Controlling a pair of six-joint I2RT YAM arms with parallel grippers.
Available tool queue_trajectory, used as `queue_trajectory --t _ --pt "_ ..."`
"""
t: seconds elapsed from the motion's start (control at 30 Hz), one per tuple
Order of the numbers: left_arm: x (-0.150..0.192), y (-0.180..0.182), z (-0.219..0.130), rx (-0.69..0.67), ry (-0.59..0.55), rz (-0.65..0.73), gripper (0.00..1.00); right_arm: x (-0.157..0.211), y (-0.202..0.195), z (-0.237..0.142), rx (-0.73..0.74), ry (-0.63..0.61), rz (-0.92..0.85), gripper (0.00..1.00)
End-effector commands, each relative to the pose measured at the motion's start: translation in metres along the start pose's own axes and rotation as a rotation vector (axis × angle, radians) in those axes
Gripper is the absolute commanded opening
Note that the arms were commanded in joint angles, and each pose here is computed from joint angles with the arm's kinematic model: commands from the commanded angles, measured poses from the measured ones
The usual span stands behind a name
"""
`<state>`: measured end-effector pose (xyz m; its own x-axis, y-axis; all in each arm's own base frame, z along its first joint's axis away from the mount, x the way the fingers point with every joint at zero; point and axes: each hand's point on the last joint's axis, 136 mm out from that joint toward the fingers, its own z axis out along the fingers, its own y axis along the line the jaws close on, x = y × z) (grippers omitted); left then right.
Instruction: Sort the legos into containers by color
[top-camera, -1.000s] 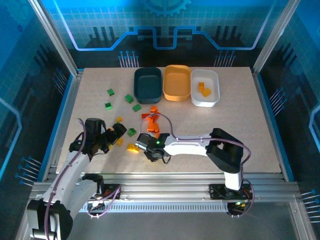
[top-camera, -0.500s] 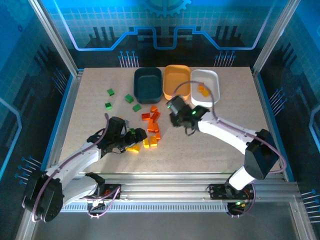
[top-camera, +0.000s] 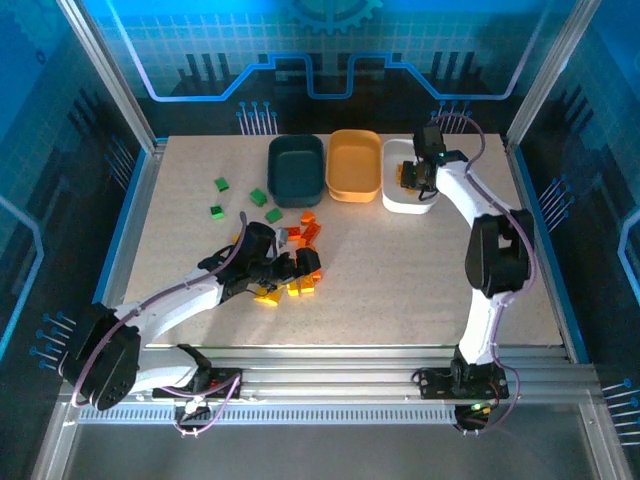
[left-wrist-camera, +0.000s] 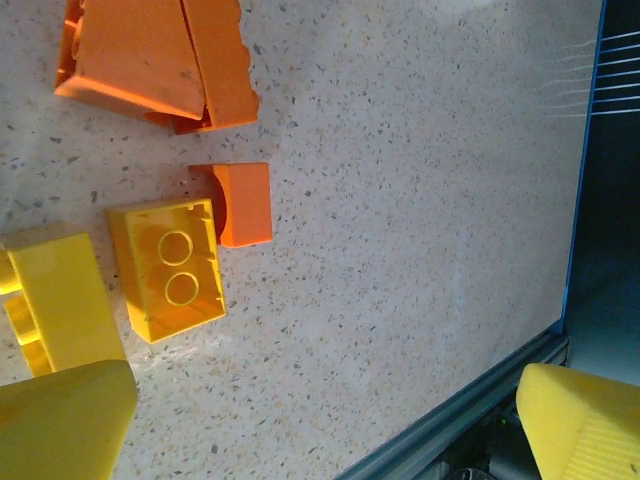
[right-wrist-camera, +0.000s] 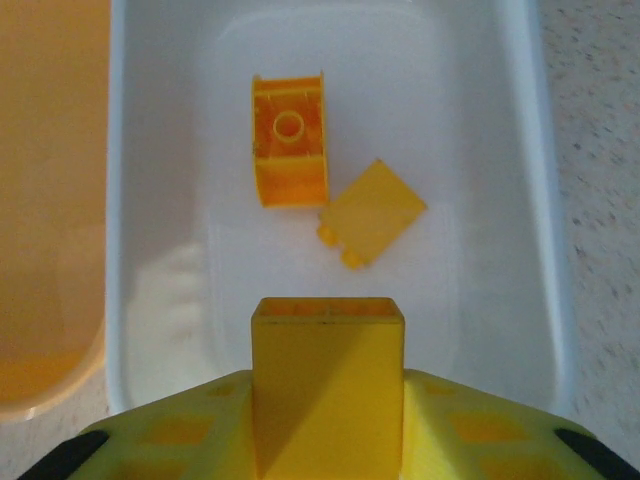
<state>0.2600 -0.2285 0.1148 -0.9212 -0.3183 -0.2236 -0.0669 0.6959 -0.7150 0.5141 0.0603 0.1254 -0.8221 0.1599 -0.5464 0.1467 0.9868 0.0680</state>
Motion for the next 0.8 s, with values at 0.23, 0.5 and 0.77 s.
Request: queue_trajectory --t 0.23,0.5,0.77 --pt "-0.013 0.001 -0.002 -0.058 -0.045 0.028 0.99 -0.007 0.004 0.051 -0.048 0.123 -0.042 0.44" --pt "-0.022 0.000 -0.011 -0.095 -0.065 0.051 0.99 -0.017 0.004 0.025 -0.057 0.059 -0.031 0.54" --pt "-0.049 0.038 -0.056 -0.202 -0.214 -0.073 0.99 0.006 0.042 -0.071 -0.140 -0.096 -0.064 0.54"
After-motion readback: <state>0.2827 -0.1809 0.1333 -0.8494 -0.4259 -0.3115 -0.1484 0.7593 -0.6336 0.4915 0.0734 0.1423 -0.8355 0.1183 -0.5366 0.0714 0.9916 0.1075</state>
